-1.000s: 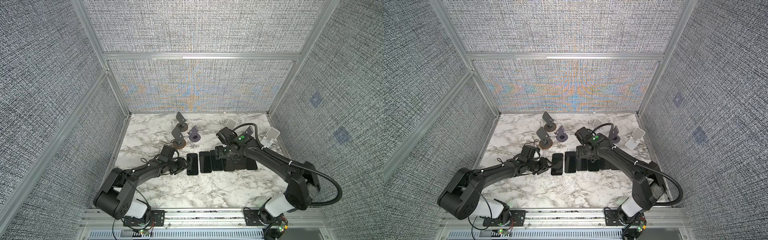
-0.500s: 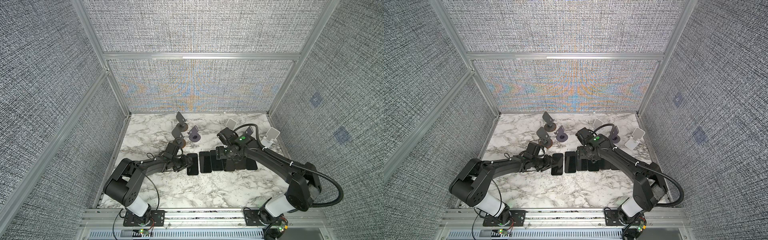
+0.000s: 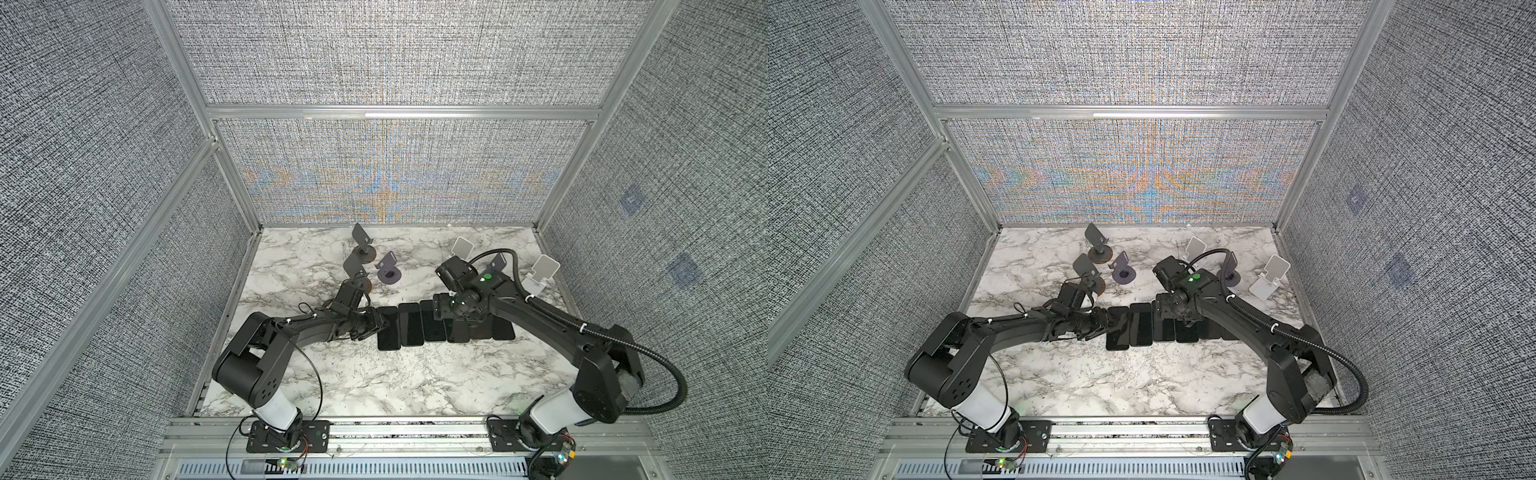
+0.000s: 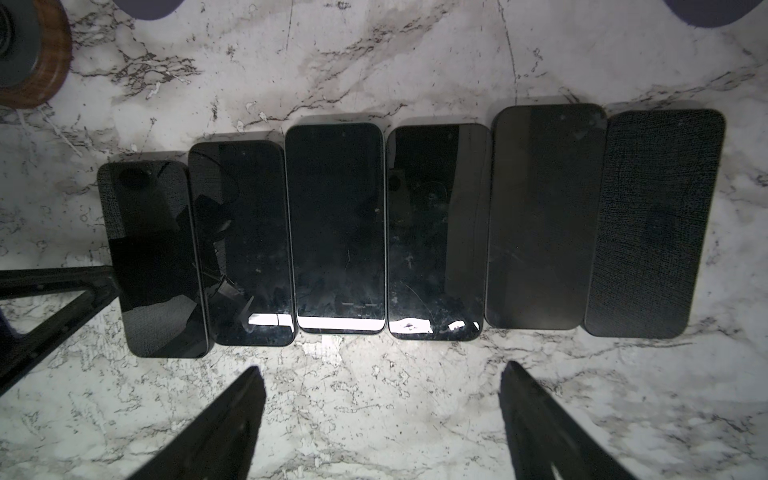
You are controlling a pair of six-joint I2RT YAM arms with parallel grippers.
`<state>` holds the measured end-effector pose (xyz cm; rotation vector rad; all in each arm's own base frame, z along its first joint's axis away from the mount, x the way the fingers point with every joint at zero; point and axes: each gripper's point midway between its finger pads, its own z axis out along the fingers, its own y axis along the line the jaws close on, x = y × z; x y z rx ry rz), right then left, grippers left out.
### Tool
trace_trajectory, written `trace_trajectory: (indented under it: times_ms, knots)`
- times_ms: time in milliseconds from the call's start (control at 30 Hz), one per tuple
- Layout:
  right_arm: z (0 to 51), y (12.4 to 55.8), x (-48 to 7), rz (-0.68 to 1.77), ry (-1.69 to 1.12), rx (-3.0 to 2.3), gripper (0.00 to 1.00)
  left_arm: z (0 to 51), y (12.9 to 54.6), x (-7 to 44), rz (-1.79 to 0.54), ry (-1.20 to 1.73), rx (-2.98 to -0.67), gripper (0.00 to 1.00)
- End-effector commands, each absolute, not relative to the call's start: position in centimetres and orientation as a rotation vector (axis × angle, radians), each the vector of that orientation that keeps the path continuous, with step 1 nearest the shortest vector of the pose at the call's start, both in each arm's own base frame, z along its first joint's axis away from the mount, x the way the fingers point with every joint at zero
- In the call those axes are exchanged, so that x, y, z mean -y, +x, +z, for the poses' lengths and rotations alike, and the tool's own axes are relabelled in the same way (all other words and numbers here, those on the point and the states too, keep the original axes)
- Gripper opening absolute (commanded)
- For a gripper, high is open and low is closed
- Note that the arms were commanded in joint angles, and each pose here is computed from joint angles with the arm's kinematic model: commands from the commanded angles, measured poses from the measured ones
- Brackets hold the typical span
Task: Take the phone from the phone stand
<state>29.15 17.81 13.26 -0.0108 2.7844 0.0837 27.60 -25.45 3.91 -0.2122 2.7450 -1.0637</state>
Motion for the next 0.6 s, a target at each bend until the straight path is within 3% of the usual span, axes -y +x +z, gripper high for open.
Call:
trace_trajectory:
  times_ms: [0,133,267,333,567]
  knots:
    - [13.7,29.3,-17.2,0.060,-0.009,-2.767,0.84,5.0,28.0,24.9,-1.003,-0.179,-2.721,0.65]
    - [15.4,30.1,-15.6,-0.001,-0.026,-2.696,0.86,7.6,28.5,22.9,-0.839,-0.119,-2.672,0.78]
    - [18.1,31.2,-13.5,-0.054,-0.065,-2.560,0.92,11.7,29.8,18.6,-0.501,-0.112,-2.609,0.98]
    - [19.0,31.8,-12.1,-0.055,-0.077,-2.498,0.99,13.9,30.6,16.2,-0.327,-0.074,-2.549,0.98]
    - [17.7,34.0,-6.9,-0.190,-0.127,-2.285,0.99,17.4,33.9,6.6,0.145,-0.147,-2.310,0.98]
